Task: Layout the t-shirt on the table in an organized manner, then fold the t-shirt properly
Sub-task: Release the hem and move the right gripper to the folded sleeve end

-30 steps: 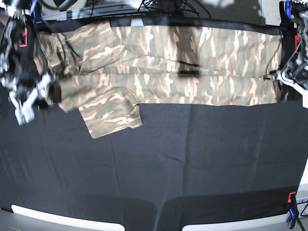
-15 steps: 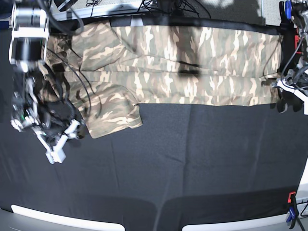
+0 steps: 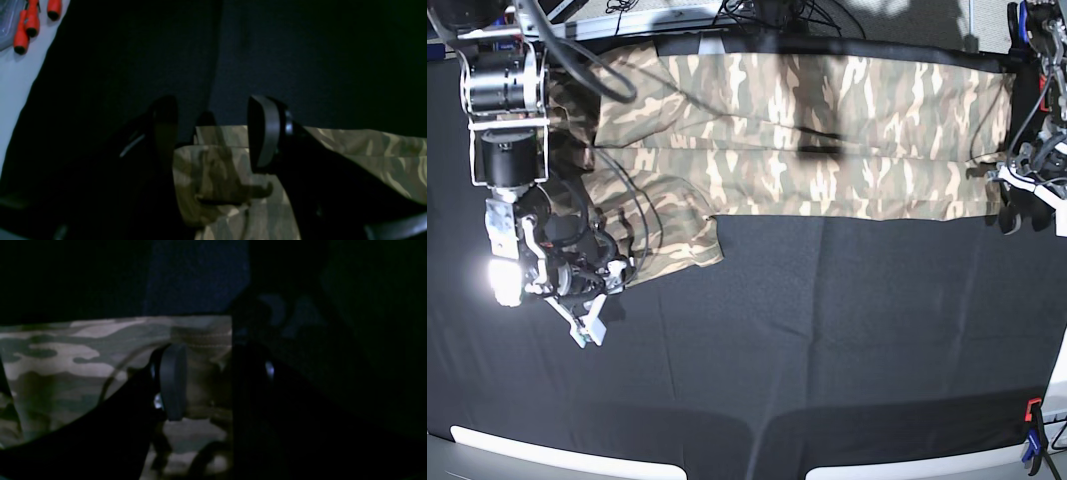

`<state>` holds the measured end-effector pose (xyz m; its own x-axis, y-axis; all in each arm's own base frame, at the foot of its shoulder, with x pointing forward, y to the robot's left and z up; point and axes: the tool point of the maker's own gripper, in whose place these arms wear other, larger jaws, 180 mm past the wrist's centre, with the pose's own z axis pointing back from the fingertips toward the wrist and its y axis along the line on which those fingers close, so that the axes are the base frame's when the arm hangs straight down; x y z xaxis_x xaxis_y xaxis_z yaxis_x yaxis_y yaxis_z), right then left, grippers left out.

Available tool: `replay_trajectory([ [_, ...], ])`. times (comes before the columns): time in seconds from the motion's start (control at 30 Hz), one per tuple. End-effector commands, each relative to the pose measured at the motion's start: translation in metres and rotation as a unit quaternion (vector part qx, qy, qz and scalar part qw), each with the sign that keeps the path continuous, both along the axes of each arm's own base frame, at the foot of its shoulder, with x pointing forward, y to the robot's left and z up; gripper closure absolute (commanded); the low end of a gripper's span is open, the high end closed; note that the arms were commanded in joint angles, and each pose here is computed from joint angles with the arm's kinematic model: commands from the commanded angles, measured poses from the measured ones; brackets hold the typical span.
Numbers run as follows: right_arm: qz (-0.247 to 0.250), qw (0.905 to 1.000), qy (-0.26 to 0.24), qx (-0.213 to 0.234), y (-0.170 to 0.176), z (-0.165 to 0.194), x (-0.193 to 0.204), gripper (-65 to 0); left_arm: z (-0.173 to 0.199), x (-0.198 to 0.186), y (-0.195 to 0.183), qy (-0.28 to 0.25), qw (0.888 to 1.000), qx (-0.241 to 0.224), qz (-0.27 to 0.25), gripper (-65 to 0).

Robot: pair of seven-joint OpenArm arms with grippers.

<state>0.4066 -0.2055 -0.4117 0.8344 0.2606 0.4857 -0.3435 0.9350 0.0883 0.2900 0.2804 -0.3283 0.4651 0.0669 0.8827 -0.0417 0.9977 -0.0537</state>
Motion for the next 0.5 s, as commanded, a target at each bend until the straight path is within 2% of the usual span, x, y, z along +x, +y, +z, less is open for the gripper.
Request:
replay_trajectory([
  [0.0, 0.000, 0.9999, -0.011, -0.001, -0.002, 0.011, 0.009, -27.6, 0.017, 0.008, 0.004, -0.029, 1.000, 0.008, -0.002, -31.6],
  [0.1, 0.008, 1.0000, -0.002, 0.001, 0.003, 0.008, 0.006, -26.9, 0.017, 0.008, 0.004, -0.029, 1.000, 0.008, -0.002, -31.6],
  [0.3, 0.057, 0.9983, 0.007, 0.015, 0.028, 0.005, 0.000, -9.0, 0.017, 0.008, 0.004, -0.029, 1.000, 0.008, -0.002, -31.6],
  [0.4, 0.070, 0.9974, 0.008, 0.017, 0.034, 0.004, -0.001, -1.6, 0.017, 0.008, 0.004, -0.029, 1.000, 0.008, -0.002, -31.6],
  [0.47, 0.084, 0.9963, 0.004, 0.017, 0.035, 0.006, -0.002, 0.0, 0.017, 0.008, 0.004, -0.029, 1.000, 0.008, -0.002, -31.6],
])
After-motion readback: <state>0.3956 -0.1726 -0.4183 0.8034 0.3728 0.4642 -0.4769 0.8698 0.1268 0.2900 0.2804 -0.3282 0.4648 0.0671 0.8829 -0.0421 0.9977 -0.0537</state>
